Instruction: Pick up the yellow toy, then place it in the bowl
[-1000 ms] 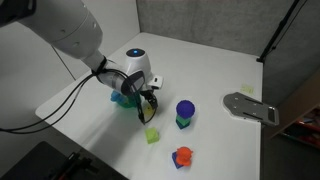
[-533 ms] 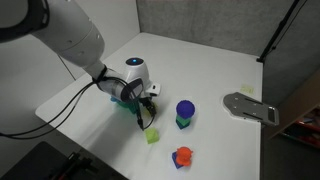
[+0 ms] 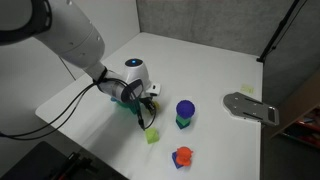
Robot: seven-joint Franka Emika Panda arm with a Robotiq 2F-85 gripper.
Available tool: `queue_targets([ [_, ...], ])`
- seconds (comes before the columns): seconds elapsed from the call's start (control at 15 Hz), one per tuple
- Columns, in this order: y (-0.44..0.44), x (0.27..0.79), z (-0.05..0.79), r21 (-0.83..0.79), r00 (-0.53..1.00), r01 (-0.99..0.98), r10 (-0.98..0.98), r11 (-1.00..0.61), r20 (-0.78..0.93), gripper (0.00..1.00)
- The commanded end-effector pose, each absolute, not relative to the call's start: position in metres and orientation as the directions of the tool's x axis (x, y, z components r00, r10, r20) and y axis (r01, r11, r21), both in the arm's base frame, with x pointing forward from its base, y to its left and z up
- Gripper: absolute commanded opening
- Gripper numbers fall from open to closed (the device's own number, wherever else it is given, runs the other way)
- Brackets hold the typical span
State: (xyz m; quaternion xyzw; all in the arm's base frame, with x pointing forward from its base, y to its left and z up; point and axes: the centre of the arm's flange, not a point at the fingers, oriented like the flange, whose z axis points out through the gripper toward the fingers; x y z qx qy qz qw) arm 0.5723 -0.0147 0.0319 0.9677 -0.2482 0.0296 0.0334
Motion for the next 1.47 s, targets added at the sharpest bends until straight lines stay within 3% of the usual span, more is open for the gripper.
queue_targets([
  [0.0,-0.016,0.582,0.055,0.033,0.865,-0.495,-0.488,-0.868,0.118,0.23],
  [0.33,-0.007,0.592,0.097,-0.006,0.861,-0.487,-0.482,-0.873,0.163,0.09],
  [0.87,0.024,0.581,0.171,-0.085,0.887,-0.418,-0.427,-0.904,0.179,0.1],
  [1.4,0.061,0.54,0.178,-0.103,0.948,-0.304,-0.312,-0.947,0.068,0.1],
])
